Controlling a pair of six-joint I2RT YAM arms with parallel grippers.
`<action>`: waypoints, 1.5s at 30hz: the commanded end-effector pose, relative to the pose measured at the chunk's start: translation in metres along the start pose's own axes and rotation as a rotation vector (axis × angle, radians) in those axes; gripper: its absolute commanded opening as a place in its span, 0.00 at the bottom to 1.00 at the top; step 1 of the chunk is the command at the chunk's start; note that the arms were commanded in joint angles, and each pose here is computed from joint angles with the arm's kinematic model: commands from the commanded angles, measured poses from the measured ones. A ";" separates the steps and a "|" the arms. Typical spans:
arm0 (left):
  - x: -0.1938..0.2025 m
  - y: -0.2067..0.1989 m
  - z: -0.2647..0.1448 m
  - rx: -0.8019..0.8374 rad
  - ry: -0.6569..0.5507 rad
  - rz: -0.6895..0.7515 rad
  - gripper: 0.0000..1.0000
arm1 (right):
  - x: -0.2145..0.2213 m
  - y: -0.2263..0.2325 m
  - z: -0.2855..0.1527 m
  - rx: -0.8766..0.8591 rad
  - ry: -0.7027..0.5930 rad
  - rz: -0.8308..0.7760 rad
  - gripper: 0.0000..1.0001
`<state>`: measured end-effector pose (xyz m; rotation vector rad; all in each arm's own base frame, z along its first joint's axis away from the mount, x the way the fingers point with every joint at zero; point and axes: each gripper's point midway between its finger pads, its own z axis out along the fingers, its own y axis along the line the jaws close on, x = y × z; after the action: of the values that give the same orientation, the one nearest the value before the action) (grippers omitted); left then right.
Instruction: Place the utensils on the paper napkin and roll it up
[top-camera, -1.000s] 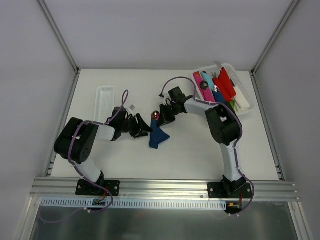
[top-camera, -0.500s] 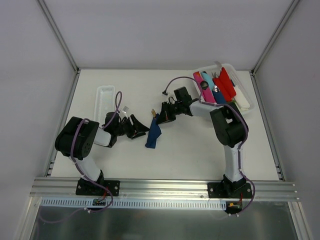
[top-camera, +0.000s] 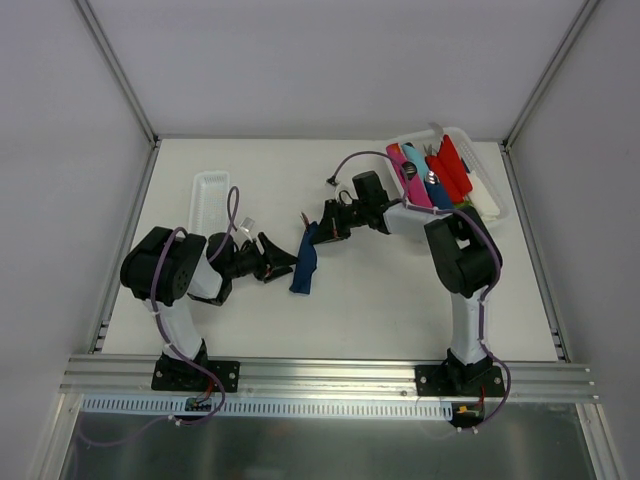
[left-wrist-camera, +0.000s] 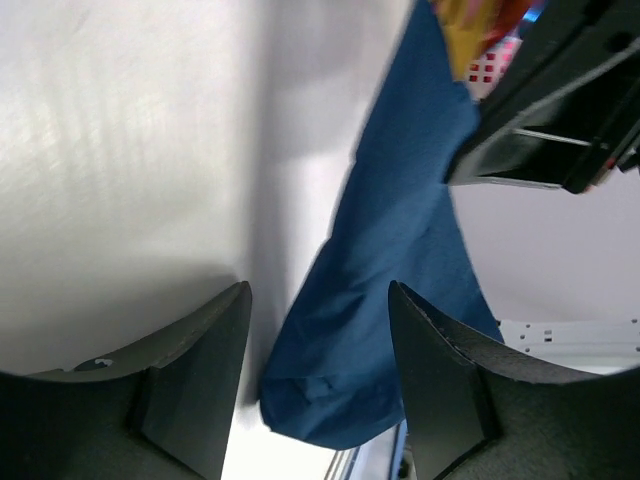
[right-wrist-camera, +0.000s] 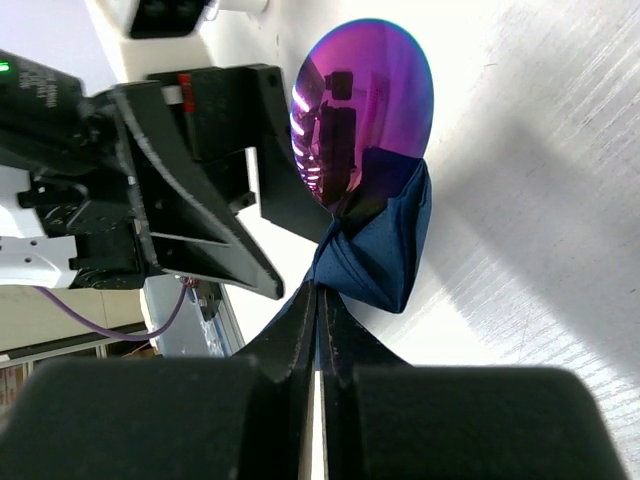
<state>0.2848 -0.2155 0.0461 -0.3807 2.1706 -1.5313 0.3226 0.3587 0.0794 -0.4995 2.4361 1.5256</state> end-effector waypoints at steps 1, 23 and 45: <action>-0.014 -0.046 -0.006 0.217 -0.065 0.156 0.58 | -0.017 0.041 -0.020 -0.095 -0.048 -0.087 0.00; -0.010 -0.124 -0.039 0.479 -0.067 0.650 0.57 | -0.003 0.089 -0.047 -0.259 -0.023 -0.161 0.00; 0.004 -0.188 -0.062 0.665 -0.023 0.930 0.55 | 0.017 0.148 -0.074 -0.355 -0.007 -0.266 0.00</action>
<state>0.2603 -0.2280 0.1661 0.3503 1.7838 -1.6245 0.2615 0.3459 0.1993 -0.7454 2.1078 1.8061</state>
